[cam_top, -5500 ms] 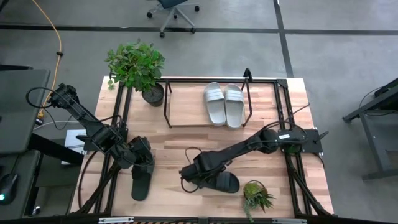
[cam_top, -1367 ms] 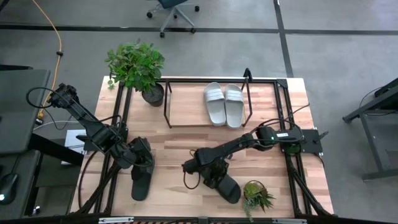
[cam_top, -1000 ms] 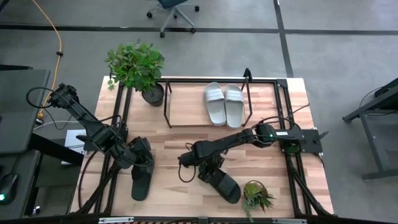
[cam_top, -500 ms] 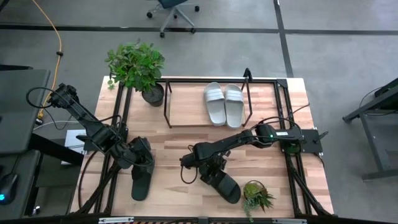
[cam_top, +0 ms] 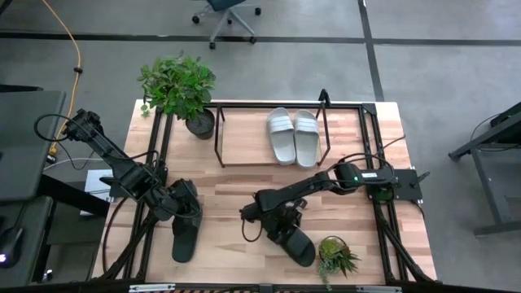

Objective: Pick and place slides into the shelf
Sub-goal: Put the right black slipper on the shelf

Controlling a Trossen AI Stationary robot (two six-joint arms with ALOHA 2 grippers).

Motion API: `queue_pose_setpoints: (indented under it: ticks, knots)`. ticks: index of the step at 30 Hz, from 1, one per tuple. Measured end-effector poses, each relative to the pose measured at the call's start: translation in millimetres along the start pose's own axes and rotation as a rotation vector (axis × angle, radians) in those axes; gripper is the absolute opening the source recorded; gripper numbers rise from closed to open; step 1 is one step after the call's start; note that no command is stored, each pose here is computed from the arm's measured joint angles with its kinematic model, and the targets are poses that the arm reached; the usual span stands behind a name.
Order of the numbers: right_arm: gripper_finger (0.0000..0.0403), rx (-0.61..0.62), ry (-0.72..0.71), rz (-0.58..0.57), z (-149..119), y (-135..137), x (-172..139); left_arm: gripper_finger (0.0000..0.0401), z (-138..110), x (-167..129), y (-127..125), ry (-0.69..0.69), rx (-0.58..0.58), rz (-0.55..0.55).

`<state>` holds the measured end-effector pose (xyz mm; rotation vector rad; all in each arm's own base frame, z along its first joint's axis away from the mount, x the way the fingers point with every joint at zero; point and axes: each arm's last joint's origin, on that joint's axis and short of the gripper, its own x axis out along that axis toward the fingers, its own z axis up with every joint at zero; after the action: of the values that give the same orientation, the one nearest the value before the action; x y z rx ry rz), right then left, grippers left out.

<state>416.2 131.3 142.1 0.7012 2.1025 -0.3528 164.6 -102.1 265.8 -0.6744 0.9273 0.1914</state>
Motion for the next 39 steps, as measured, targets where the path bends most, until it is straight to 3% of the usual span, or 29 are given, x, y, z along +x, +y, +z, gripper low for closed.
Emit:
queue_pose_setpoints:
  ticks: [9, 18, 39]
  knots:
    - [0.0099, -0.015, 0.010, -0.032, -6, 4, 10, 0.0005, 0, 0, 0, -0.002, 0.005, 0.001]
    - [0.0006, -0.062, -0.017, -0.054, -7, 3, 8, 0.0005, 0, 0, 0, -0.002, 0.004, 0.001]
    - [0.0001, -0.156, -0.370, -0.193, -34, -19, -49, 0.0005, 1, 0, 0, -0.025, -0.024, 0.012]
